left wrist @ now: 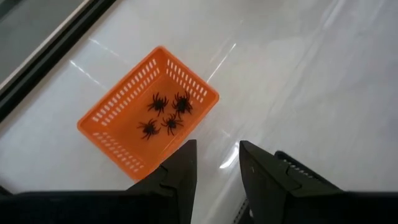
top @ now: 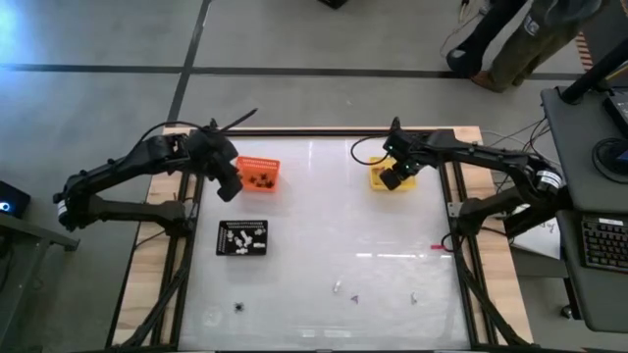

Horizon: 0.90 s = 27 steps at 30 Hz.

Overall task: Sort Halloween decoration
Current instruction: Put the white skeleton toy into the black bin

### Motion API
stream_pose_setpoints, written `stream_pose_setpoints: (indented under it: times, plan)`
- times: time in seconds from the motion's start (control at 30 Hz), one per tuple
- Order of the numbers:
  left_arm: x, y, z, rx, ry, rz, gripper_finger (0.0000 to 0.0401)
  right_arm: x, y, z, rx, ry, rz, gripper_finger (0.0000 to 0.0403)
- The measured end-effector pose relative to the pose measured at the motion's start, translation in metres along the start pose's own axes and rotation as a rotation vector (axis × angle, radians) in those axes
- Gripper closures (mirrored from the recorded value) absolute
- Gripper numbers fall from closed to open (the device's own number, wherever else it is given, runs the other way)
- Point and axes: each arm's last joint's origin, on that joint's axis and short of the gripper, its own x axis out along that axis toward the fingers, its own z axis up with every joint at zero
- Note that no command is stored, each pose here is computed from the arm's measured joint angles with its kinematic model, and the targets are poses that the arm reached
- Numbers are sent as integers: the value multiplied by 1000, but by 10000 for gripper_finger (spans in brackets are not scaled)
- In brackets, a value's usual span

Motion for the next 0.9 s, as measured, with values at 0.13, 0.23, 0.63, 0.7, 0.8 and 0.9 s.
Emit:
stream_pose_setpoints:
  times: [0.13, 0.23, 0.63, 0.7, 0.8, 0.9]
  plan:
    - [4, -1, 6, 4, -24, -5, 298, 3, 1, 1, -5, 12, -4, 339]
    - [10, -2, 9, 1, -20, -4, 298, 2, 1, 0, -4, 16, -5, 327]
    - [24, -3, 13, 35, 44, 5, 298, -28, 2, -9, 123, 135, -55, 281]
    - [24, -3, 13, 59, 44, 2, 298, -32, 5, -15, 142, 180, -78, 271]
    - [22, -3, 12, 93, 39, 0, 298, -38, 13, -25, 181, 236, -107, 256]
    - [21, -3, 10, 134, 57, -13, 298, -42, 24, -35, 238, 294, -102, 244]
